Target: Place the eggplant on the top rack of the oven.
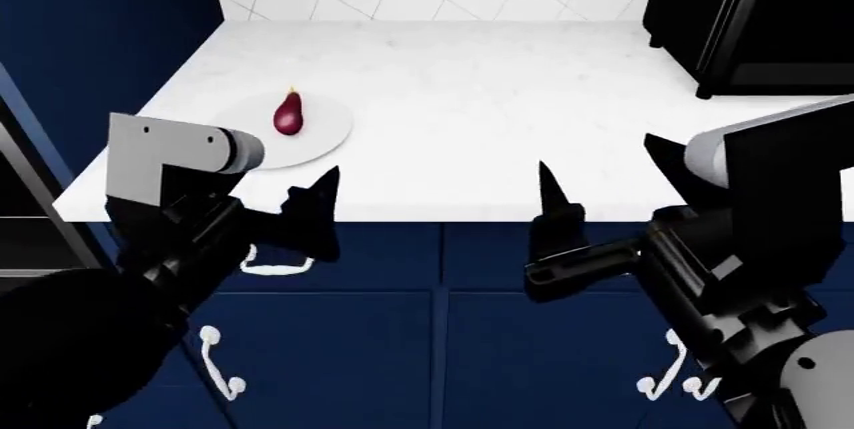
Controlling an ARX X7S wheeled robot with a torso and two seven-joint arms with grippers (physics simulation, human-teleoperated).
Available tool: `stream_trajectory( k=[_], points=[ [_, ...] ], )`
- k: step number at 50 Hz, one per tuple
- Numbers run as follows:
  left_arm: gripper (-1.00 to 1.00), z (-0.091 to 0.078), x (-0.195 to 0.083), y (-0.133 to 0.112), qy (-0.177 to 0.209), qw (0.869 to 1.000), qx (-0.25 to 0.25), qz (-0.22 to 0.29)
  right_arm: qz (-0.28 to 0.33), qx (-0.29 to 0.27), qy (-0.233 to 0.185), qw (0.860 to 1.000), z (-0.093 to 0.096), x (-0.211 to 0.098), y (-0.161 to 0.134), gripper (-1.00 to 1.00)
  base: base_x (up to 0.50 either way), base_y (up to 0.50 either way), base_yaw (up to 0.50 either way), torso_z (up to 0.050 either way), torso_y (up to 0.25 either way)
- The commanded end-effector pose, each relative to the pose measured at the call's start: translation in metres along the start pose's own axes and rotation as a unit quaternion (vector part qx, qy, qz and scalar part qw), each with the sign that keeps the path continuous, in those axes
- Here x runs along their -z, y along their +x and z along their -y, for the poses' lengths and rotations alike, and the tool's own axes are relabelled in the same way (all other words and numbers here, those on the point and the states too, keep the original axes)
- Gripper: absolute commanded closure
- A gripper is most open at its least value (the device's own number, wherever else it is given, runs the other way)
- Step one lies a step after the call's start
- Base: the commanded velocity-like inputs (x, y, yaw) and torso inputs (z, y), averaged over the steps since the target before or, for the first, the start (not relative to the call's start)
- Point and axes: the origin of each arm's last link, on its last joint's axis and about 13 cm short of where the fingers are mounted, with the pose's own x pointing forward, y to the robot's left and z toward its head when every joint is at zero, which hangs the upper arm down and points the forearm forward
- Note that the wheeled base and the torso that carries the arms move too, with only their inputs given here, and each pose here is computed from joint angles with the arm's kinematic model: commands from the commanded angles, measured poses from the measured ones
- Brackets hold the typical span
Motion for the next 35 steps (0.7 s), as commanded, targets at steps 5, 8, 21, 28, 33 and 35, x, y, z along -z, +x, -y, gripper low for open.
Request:
stream_trajectory(
  k=[5, 8, 21, 28, 33, 35],
  points=[
    [-1.0, -0.003, -0.01, 0.0, -0.001, 1.0, -0.01, 0.0, -0.001, 0.013, -0.009, 1.0, 0.005, -0.01, -0.004, -1.0, 0.03, 0.0, 0.0, 0.0, 0.0],
    [-1.0, -0.004, -0.014, 0.001, -0.001, 1.0, -0.014, 0.006, -0.007, 0.012, -0.011, 1.0, 0.005, -0.01, -0.004, -1.0, 0.5, 0.0, 0.0, 0.0, 0.0],
    [-1.0, -0.005, -0.01, 0.009, -0.008, 0.999, -0.036, -0.009, -0.013, 0.004, -0.015, 1.0, 0.005, -0.01, 0.0, -1.0, 0.5, 0.01, 0.0, 0.0, 0.0],
    [-1.0, -0.004, -0.01, 0.01, -0.005, 0.999, -0.038, -0.008, -0.017, 0.004, -0.011, 1.0, 0.006, -0.011, 0.002, -1.0, 0.5, 0.01, 0.0, 0.0, 0.0],
    [-1.0, -0.004, -0.011, 0.011, -0.009, 0.999, -0.036, -0.014, -0.021, 0.005, -0.007, 1.0, 0.006, -0.009, 0.001, -1.0, 0.5, 0.01, 0.0, 0.0, 0.0],
    [-1.0, -0.003, -0.011, 0.011, -0.008, 0.999, -0.031, -0.018, -0.021, 0.007, -0.006, 1.0, 0.006, -0.008, 0.001, -1.0, 0.5, 0.01, 0.0, 0.0, 0.0]
  ],
)
